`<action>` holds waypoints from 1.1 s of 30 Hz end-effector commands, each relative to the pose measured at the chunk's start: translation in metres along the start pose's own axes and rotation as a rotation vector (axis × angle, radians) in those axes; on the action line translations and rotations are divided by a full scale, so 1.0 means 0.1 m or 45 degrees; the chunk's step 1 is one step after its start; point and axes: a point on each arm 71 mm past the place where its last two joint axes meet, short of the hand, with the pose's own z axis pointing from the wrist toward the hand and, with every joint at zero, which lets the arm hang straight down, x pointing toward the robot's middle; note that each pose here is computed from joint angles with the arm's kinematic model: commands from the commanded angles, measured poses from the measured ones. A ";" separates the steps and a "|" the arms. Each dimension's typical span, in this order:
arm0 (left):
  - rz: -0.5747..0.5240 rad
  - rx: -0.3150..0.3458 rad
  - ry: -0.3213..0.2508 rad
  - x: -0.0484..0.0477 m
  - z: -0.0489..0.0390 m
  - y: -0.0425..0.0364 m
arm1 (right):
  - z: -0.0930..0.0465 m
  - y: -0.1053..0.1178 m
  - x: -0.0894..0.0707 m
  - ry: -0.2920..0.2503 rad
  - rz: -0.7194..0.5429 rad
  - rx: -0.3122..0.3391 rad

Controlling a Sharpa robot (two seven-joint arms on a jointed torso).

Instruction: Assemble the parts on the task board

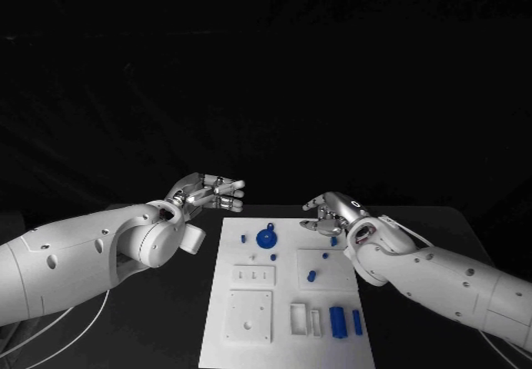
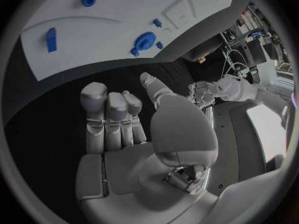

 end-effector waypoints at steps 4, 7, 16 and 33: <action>0.006 0.016 -0.004 -0.060 -0.013 -0.005 | -0.14 -0.21 -0.09 0.021 0.151 -0.166; 0.006 0.016 -0.005 -0.075 -0.015 0.002 | -0.20 -0.38 -0.11 0.021 0.156 -0.167; 0.003 0.011 -0.002 -0.082 -0.012 0.039 | -0.33 -0.82 -0.05 0.048 0.133 -0.090; -0.005 -0.004 0.016 -0.044 -0.007 0.089 | -0.31 -1.10 0.27 0.069 0.100 0.038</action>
